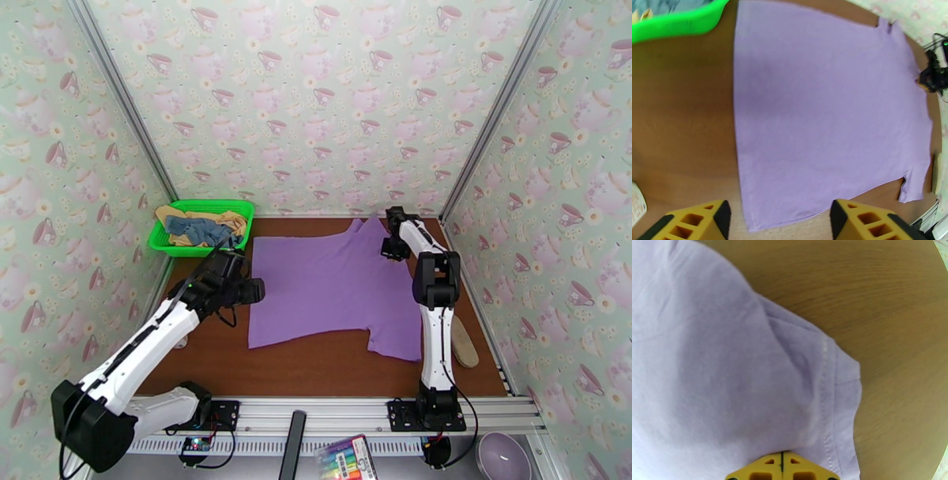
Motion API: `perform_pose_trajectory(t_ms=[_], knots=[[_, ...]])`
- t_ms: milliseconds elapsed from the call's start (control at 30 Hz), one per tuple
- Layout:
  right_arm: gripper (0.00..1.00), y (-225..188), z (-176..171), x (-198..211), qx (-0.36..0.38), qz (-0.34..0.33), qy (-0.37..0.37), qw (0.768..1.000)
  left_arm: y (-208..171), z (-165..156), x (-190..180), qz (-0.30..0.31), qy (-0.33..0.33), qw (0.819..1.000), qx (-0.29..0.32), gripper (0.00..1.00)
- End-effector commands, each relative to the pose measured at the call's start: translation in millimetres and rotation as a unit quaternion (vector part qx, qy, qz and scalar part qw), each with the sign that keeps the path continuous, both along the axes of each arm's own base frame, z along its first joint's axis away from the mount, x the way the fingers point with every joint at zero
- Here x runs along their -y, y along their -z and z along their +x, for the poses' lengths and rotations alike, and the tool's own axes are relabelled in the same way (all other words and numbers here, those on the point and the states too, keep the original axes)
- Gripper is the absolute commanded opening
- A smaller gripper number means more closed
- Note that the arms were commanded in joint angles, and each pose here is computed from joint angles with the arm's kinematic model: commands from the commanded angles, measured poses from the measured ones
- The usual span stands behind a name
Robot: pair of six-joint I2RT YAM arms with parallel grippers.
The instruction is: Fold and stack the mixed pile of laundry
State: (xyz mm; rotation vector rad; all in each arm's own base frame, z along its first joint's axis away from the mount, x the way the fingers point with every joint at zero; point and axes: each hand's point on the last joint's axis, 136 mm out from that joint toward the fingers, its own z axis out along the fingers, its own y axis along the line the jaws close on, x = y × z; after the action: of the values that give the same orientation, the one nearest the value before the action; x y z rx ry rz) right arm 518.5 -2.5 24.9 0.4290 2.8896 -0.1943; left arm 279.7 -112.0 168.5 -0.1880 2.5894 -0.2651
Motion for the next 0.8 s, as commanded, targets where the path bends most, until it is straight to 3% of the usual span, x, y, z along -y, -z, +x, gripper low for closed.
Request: perform_pose_trajectory(t_ms=[0,133,233,400,767], knots=[[0.05,-21.7,-14.3,-6.5,0.004,0.021,0.002,1.000,46.1,-34.9,-8.0,0.003,-0.040,0.994,-0.100,0.64],[0.31,-80.9,-24.0,-21.2,0.072,0.041,-0.033,0.996,85.2,-69.6,-2.3,-0.032,-0.071,0.984,-0.162,0.58],[0.39,-127.9,-44.6,-36.3,0.116,0.038,-0.071,0.990,106.3,-87.6,-3.4,-0.050,-0.104,0.976,-0.186,0.54],[0.41,-160.8,-85.7,-62.7,0.150,0.038,-0.123,0.980,119.4,-94.1,-7.5,-0.057,-0.138,0.970,-0.193,0.53],[0.39,-155.5,-135.3,-84.2,0.166,0.071,-0.147,0.973,148.6,-78.5,1.9,-0.047,-0.145,0.966,-0.209,0.51]])
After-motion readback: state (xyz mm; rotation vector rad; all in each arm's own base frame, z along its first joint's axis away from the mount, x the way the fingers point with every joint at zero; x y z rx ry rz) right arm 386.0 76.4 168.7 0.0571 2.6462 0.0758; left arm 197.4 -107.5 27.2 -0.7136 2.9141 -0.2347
